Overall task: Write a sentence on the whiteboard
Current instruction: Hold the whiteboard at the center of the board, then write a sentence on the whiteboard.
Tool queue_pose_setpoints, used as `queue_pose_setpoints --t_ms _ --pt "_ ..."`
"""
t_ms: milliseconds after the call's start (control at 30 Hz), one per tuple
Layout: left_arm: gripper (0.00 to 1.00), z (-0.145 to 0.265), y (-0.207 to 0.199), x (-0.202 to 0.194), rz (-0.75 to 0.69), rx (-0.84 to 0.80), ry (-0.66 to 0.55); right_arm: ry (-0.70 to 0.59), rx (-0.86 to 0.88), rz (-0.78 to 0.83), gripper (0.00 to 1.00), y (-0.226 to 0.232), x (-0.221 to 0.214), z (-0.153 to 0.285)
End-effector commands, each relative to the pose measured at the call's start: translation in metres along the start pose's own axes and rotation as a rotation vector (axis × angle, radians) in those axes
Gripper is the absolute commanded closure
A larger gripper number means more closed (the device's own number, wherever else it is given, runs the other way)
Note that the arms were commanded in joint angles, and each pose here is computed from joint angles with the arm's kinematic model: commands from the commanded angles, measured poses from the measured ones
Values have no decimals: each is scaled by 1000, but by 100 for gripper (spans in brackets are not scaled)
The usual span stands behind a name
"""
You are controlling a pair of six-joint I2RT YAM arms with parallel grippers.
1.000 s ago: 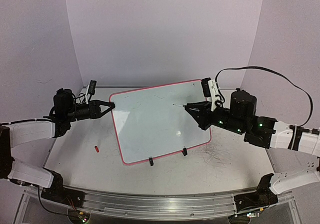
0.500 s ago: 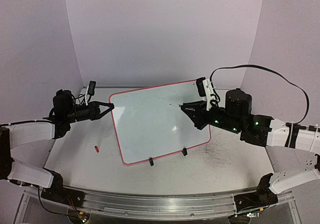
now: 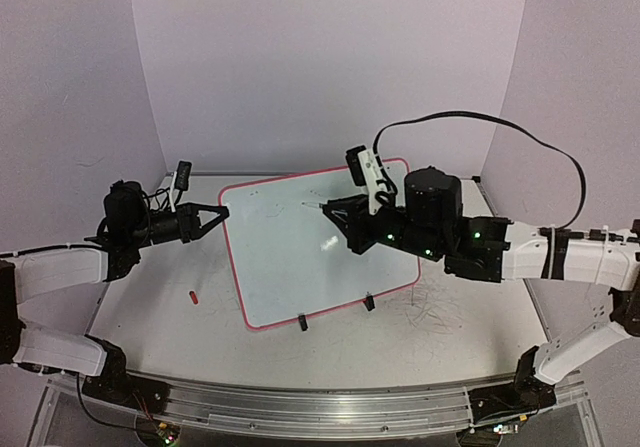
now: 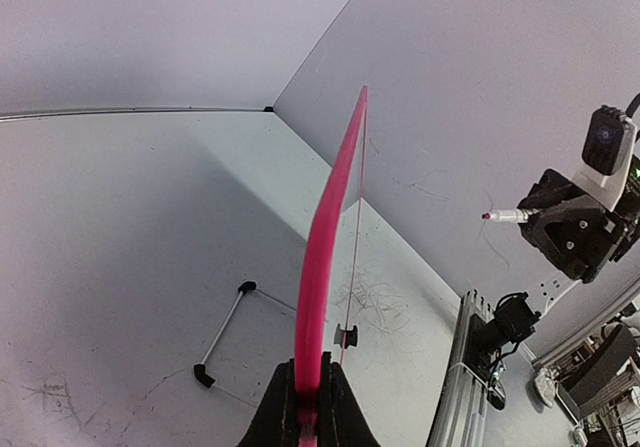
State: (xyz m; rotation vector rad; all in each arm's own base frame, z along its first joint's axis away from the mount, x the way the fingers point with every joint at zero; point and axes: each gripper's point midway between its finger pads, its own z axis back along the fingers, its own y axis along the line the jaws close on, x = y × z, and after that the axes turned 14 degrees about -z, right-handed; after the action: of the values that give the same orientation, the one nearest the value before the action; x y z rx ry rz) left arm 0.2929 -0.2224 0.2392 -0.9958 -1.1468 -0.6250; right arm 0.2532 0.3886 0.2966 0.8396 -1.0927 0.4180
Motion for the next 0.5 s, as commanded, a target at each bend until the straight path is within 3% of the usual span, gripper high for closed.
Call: queue_pose_setpoints --t_ms 0,233,467 --pt "100 4 -8 7 -73 1 -38 -37 21 73 100 39 10 -18" --pt "100 6 -9 9 -81 8 -48 5 22 220 100 76 -20 -46" --pt "100 5 -8 8 -73 9 -45 42 75 225 100 90 -36 -59"
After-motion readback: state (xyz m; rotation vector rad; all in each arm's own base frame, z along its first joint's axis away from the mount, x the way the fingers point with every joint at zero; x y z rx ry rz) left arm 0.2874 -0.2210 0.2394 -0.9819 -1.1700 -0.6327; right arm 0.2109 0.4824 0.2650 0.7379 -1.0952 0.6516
